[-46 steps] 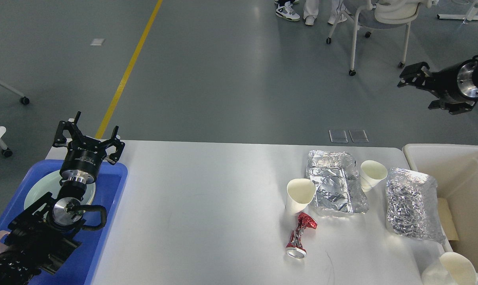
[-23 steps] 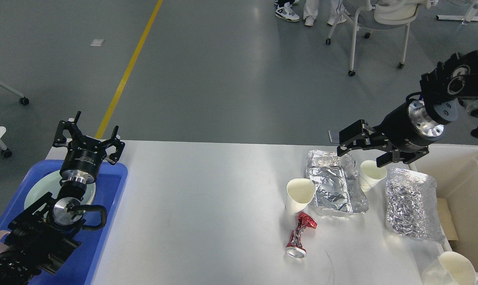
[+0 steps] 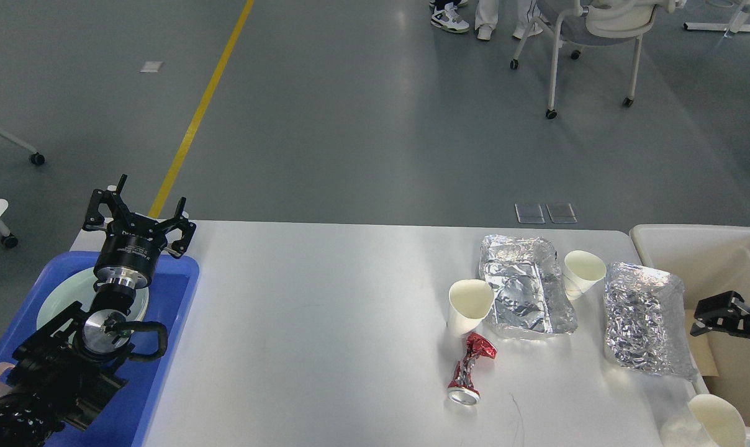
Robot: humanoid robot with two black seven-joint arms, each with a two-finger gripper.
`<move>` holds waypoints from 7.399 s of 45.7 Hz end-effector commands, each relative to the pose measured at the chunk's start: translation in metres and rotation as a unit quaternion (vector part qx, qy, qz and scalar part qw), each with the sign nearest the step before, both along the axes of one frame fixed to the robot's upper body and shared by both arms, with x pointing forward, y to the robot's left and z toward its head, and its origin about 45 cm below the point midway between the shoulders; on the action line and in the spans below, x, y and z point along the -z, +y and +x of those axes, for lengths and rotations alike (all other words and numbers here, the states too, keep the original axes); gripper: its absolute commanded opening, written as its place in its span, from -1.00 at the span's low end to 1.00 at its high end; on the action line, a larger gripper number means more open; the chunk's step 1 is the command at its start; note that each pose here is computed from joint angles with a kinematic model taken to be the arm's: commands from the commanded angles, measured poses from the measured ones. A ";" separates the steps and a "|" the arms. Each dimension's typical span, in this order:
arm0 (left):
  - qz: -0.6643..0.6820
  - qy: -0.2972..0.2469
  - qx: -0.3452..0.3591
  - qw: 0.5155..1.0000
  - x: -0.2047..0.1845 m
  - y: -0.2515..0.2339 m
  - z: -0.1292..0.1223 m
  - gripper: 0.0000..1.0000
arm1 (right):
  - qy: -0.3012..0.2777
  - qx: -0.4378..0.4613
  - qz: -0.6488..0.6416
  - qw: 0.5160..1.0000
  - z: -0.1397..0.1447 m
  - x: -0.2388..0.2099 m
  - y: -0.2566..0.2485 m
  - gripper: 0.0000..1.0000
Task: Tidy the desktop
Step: 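Lower the right gripper to the white paper cup nearest the bin, then lift the white paper cup and drop it into the white bin, then move the right gripper down onto the crumpled foil packet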
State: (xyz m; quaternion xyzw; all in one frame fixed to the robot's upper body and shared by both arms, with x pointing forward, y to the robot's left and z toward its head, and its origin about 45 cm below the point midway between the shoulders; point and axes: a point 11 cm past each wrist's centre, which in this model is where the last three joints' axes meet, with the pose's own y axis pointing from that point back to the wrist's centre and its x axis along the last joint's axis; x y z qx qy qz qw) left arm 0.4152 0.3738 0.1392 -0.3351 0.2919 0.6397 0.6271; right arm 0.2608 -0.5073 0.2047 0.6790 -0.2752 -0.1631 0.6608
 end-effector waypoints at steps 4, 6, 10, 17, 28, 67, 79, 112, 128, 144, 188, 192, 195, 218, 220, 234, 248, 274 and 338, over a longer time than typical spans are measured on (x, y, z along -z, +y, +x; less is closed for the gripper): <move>0.000 0.000 0.000 1.000 0.000 0.000 0.000 0.96 | 0.038 0.013 -0.002 0.999 -0.040 0.017 -0.017 1.00; 0.001 0.000 0.000 1.000 0.000 0.000 0.000 0.96 | 0.045 0.016 0.002 0.999 -0.046 0.022 -0.017 1.00; 0.001 0.000 0.000 1.000 0.000 0.000 0.000 0.96 | 0.055 0.022 0.008 0.998 -0.057 0.031 -0.018 1.00; 0.000 0.000 0.001 1.000 0.000 0.000 0.000 0.96 | 0.054 0.026 0.018 0.998 -0.061 0.036 -0.017 1.00; 0.000 -0.001 0.000 1.000 0.000 0.000 0.000 0.96 | 0.051 0.034 -0.001 0.998 -0.082 0.055 -0.027 1.00; 0.000 0.000 0.000 1.000 0.000 0.000 0.000 0.96 | -0.080 -0.021 -0.052 0.995 -0.099 0.110 -0.023 -1.00; 0.000 0.000 -0.001 1.000 0.000 0.000 0.000 0.96 | -0.066 -0.034 -0.049 0.996 -0.109 0.123 -0.015 -1.00; 0.001 0.000 -0.001 1.000 0.000 0.000 0.000 0.96 | -0.130 -0.106 0.035 0.985 0.035 -0.010 0.015 -1.00; 0.000 0.000 0.001 1.000 0.000 0.000 0.000 0.96 | -0.092 -0.291 0.110 0.946 0.115 -0.149 0.161 -1.00; 0.001 0.000 0.000 1.000 0.000 0.000 0.000 0.96 | -0.088 -0.359 0.094 0.924 0.117 -0.150 0.211 -1.00; 0.000 -0.001 0.000 1.000 0.000 0.000 0.000 0.96 | -0.216 0.104 -0.285 0.928 0.016 0.108 -0.103 -1.00; 0.001 0.000 -0.001 1.000 0.000 0.000 0.000 0.96 | -0.211 0.102 -0.283 0.930 0.015 0.111 -0.101 0.88; 0.001 0.000 0.000 1.000 0.000 0.000 0.000 0.96 | -0.211 0.101 -0.282 0.930 0.015 0.112 -0.100 1.00; 0.000 0.000 0.001 1.000 0.000 0.000 0.000 0.96 | -0.239 0.100 -0.275 0.926 0.056 0.084 -0.090 1.00; 0.000 0.000 0.001 1.000 0.000 0.000 0.000 0.96 | -0.249 0.095 -0.268 0.926 0.070 0.073 -0.086 1.00; 0.000 0.000 0.000 1.000 0.000 0.000 0.000 0.96 | -0.255 0.006 -0.076 0.964 0.196 -0.070 0.032 1.00; 0.000 0.000 0.001 1.000 0.000 0.000 0.000 0.96 | -0.072 -0.261 0.055 0.961 0.126 -0.119 0.222 1.00; 0.000 0.000 0.000 1.000 0.000 0.000 0.000 0.96 | -0.103 -0.097 -0.086 0.986 0.108 0.016 0.060 1.00; 0.000 0.000 0.001 1.000 0.000 0.000 0.000 0.96 | -0.177 -0.021 -0.142 0.974 0.031 0.153 -0.003 -1.00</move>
